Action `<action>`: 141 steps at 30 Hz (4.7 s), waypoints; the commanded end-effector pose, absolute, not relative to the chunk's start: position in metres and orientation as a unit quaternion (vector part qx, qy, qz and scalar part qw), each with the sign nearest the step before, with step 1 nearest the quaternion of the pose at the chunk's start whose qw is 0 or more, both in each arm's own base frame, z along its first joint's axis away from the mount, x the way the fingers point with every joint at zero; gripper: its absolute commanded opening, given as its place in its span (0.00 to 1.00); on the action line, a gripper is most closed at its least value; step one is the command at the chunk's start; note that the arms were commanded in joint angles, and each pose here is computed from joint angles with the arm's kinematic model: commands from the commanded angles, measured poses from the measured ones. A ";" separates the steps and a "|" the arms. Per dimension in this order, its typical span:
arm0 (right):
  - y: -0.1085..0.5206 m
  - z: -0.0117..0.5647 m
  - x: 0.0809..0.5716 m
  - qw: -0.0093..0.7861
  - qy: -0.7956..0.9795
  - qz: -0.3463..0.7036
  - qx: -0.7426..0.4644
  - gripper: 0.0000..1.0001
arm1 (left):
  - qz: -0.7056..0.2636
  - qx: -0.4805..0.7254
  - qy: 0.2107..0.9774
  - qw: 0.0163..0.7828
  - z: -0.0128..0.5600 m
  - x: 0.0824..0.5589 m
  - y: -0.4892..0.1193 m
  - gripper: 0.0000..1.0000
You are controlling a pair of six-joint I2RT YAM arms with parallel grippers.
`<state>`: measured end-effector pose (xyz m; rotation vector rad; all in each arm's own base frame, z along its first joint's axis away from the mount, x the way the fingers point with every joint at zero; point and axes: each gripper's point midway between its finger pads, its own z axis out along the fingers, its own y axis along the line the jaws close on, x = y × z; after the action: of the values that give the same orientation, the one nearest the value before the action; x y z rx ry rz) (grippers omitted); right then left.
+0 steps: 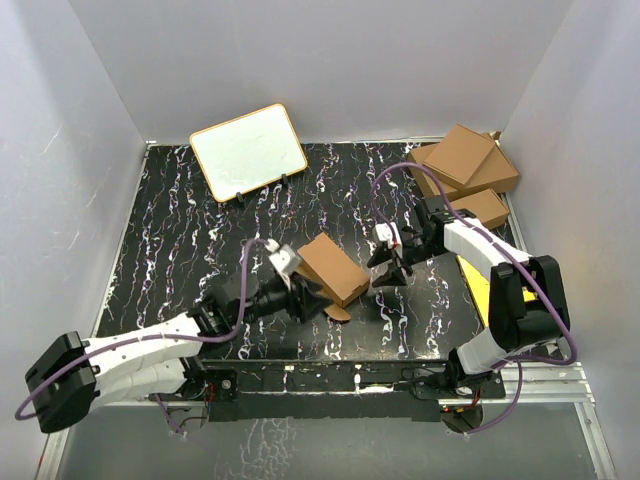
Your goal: Fold the paper box
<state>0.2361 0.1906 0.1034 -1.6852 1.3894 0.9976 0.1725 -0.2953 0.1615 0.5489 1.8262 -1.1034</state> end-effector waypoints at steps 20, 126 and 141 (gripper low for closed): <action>0.200 0.138 0.291 0.304 0.725 0.488 -0.379 0.53 | -0.272 0.543 0.556 0.567 0.138 0.124 -0.353 0.53; 0.214 0.065 0.288 0.168 0.789 0.544 -0.233 0.51 | -0.178 0.504 0.649 0.541 0.046 0.172 -0.348 0.12; 0.208 0.044 0.289 0.154 0.814 0.516 -0.218 0.47 | -0.206 0.453 0.679 0.540 0.049 0.180 -0.341 0.10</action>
<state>0.2851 0.2079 0.0525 -0.6194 2.3209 1.5142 0.1740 -0.3401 0.0315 1.1782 1.6088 -0.4295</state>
